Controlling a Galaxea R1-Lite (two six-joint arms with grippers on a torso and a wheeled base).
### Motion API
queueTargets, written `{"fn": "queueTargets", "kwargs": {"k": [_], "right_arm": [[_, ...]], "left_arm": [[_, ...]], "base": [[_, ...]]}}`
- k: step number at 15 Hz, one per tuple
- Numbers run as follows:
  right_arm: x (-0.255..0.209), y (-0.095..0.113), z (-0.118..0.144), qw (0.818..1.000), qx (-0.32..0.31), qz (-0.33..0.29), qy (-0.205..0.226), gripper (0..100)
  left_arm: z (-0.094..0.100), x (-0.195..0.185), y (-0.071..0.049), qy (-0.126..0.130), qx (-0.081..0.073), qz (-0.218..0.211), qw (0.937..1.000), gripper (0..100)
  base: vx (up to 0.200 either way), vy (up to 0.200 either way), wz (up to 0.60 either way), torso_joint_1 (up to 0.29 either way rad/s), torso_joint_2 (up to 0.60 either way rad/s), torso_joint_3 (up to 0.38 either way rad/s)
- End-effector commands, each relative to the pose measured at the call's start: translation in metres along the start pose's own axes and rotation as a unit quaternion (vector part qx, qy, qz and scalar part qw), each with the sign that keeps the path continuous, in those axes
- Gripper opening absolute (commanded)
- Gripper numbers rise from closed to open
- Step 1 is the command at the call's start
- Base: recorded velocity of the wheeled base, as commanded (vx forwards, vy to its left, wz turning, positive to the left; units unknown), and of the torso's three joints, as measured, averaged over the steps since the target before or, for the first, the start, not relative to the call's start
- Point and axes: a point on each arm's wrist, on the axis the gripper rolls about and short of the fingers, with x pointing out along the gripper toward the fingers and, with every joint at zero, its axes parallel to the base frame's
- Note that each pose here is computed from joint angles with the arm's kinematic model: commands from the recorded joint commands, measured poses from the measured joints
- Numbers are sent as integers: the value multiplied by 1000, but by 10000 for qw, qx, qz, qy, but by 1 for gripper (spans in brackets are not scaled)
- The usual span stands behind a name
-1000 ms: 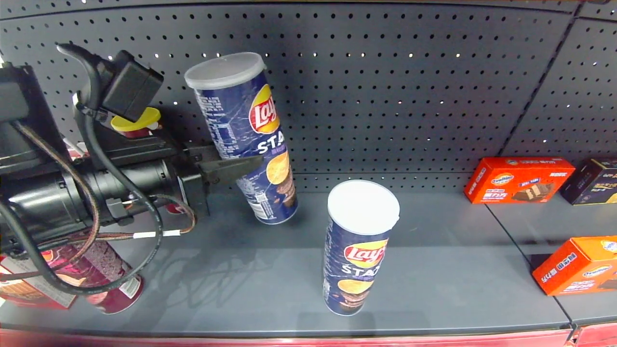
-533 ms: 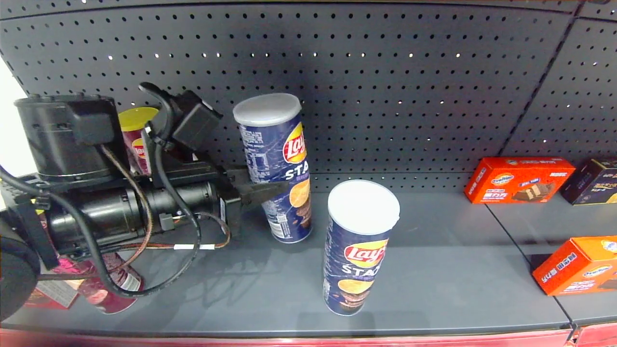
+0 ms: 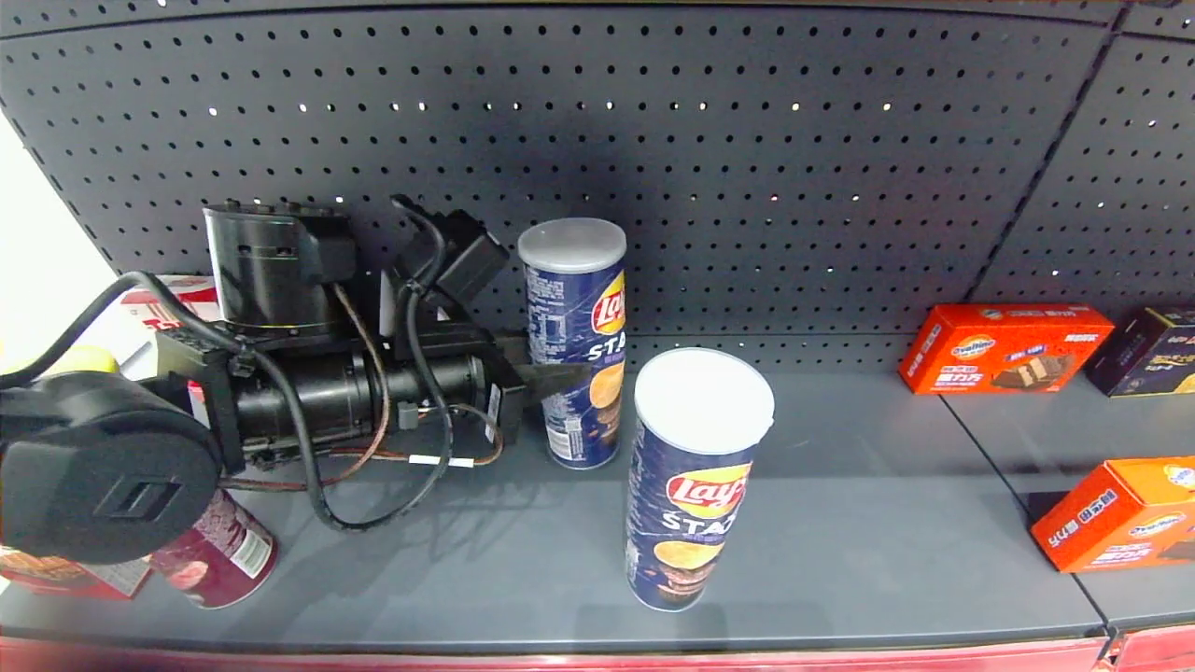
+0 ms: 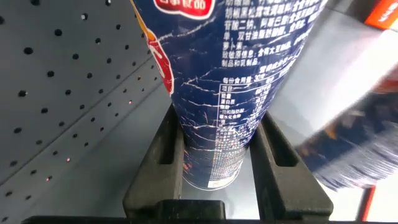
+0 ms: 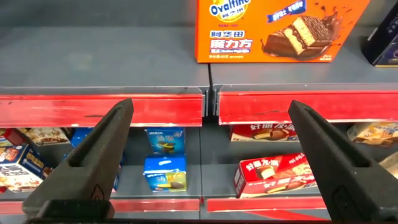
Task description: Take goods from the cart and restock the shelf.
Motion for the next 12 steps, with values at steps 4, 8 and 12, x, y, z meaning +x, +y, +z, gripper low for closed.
{"fn": "queueTargets", "kwargs": {"k": [4, 8, 12], "right_arm": [[0, 0, 0, 10000, -2, 1, 7, 100], [0, 0, 0, 10000, -2, 8, 7, 100], [0, 0, 0, 10000, -2, 8, 7, 100]], "left_arm": [[-7, 32, 17, 60, 9, 38, 10000, 0], [-7, 45, 23, 32, 16, 36, 10000, 0], [-11, 52, 25, 56, 12, 15, 10000, 0]], "base": [[0, 0, 0, 0, 0, 0], [0, 0, 0, 0, 0, 0], [0, 0, 0, 0, 0, 0]]}}
